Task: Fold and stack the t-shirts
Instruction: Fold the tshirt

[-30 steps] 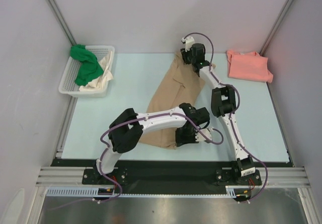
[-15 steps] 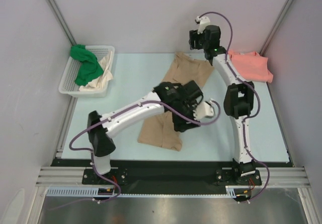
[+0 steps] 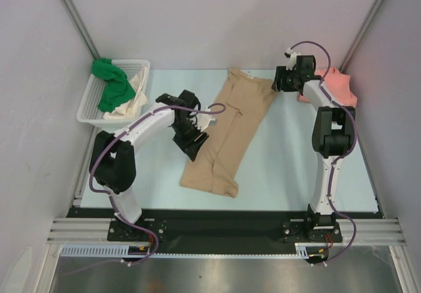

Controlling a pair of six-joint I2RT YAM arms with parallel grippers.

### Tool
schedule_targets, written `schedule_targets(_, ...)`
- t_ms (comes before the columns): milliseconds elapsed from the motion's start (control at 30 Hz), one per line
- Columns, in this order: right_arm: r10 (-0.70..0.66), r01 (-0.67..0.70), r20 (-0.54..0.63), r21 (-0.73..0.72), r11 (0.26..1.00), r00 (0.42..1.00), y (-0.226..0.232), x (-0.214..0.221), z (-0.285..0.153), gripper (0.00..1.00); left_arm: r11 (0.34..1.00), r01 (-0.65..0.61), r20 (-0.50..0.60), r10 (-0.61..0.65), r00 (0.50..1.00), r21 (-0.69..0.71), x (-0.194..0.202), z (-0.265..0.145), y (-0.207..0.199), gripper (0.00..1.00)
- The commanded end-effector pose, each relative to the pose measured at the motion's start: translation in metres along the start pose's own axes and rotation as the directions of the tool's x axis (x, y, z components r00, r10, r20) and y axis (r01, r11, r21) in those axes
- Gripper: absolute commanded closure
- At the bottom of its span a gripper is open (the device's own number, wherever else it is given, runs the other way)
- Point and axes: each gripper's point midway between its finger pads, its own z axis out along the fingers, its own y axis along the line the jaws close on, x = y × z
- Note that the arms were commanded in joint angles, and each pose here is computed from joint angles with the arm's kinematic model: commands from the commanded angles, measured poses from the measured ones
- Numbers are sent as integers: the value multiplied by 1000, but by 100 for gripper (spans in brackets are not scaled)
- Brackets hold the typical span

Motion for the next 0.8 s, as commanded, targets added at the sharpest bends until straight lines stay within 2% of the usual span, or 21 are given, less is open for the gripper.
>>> schedule_targets(0, 17, -17, -20, -40, 999, 1000, 6, 9, 11, 40, 996, 20, 50, -25, 998, 89, 7, 6, -21, 41)
schedule_targets(200, -7, 6, -53, -18, 1000, 999, -9, 27, 35, 41, 982, 146, 11, -148, 989, 119, 34, 35, -8, 42)
schedule_targets(300, -4, 6, -66, 29, 1000, 998, -19, 35, 44, 44, 978, 163, -9, -163, 987, 133, 39, 44, -4, 45)
schedule_targets(367, -2, 12, -66, 158, 987, 998, -41, 38, 47, 46, 975, 177, -34, -174, 984, 136, 41, 53, -2, 45)
schedule_targets(433, 5, 8, -59, 216, 976, 998, -53, 37, 47, 46, 973, 192, -65, -185, 981, 131, 44, 59, 1, 46)
schedule_targets(633, 8, 3, -68, 162, 987, 998, -45, 40, 57, 48, 964, 228, -150, -208, 967, 136, 55, 79, 7, 51)
schedule_targets(733, 9, 0, -65, 147, 989, 998, -40, 41, 65, 54, 961, 242, -187, -216, 958, 131, 63, 85, 8, 57)
schedule_targets(767, 2, 5, -51, 144, 990, 999, -38, 35, 67, 62, 961, 245, -194, -217, 957, 129, 65, 86, 8, 60)
